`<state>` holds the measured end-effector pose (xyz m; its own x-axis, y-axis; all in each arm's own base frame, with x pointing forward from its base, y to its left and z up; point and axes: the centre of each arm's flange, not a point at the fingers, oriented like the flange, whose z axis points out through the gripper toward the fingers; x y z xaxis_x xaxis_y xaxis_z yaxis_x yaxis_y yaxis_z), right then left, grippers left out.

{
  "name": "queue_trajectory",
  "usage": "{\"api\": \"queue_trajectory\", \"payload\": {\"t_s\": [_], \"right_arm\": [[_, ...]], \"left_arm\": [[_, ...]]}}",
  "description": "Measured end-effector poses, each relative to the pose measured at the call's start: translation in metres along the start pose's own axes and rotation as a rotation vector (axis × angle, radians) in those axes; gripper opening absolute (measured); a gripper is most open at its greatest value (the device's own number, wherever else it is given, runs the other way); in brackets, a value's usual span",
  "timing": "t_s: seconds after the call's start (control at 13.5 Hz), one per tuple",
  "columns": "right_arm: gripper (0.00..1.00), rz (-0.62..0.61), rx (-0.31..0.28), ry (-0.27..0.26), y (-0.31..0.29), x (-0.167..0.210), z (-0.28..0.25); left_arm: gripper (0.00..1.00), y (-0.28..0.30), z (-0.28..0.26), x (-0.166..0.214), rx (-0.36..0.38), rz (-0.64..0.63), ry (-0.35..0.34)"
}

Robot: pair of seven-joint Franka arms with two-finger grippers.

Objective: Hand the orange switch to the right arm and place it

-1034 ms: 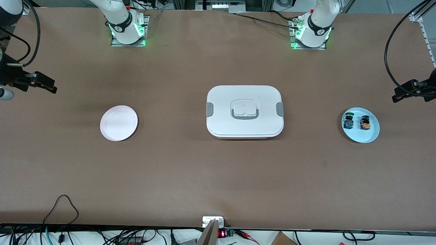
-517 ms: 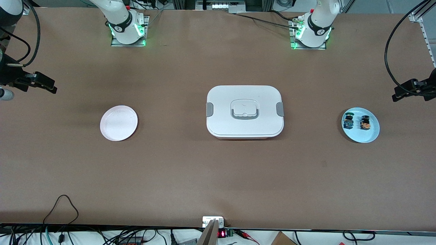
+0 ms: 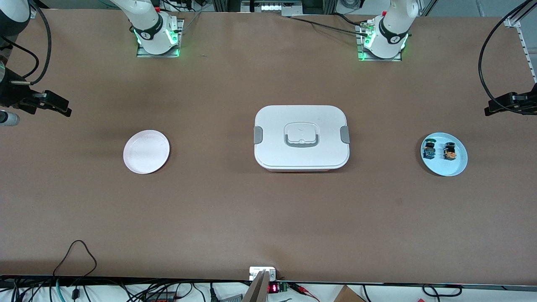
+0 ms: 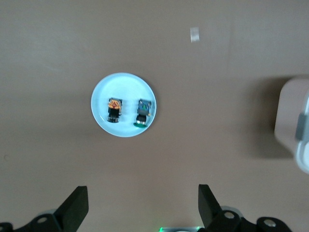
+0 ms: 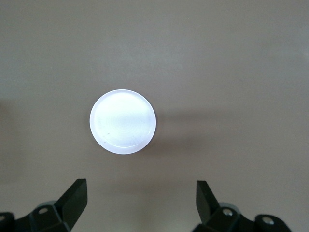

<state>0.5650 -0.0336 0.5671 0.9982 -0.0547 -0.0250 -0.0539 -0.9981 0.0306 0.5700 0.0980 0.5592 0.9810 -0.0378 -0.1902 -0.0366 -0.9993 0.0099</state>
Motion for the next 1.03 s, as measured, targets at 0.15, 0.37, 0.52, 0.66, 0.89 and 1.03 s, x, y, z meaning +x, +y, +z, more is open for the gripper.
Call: {"api": "queue_trajectory", "payload": {"t_s": [0.15,0.37,0.52,0.66,0.89,1.03], "right_arm": [[1.0,0.001,0.0,0.004,0.001,0.0,-0.002],[1.0,0.002,0.0,0.007,0.001,0.0,-0.003],[1.0,0.002,0.0,0.007,0.001,0.001,-0.003],[1.0,0.002,0.0,0.007,0.001,0.001,-0.003],[1.0,0.002,0.0,0.007,0.001,0.001,-0.003],[1.0,0.002,0.0,0.007,0.001,0.001,-0.003]], "left_arm": [[1.0,-0.019,0.04,0.001,-0.024,0.113,-0.058],[1.0,-0.035,0.087,0.004,-0.059,0.336,-0.1],[1.0,-0.041,0.107,0.007,-0.079,0.493,-0.11],[1.0,-0.05,0.127,0.013,-0.103,0.628,-0.119],[1.0,-0.065,0.169,0.02,-0.117,0.848,-0.093],[1.0,-0.069,0.202,0.025,-0.121,1.039,-0.074]]}}
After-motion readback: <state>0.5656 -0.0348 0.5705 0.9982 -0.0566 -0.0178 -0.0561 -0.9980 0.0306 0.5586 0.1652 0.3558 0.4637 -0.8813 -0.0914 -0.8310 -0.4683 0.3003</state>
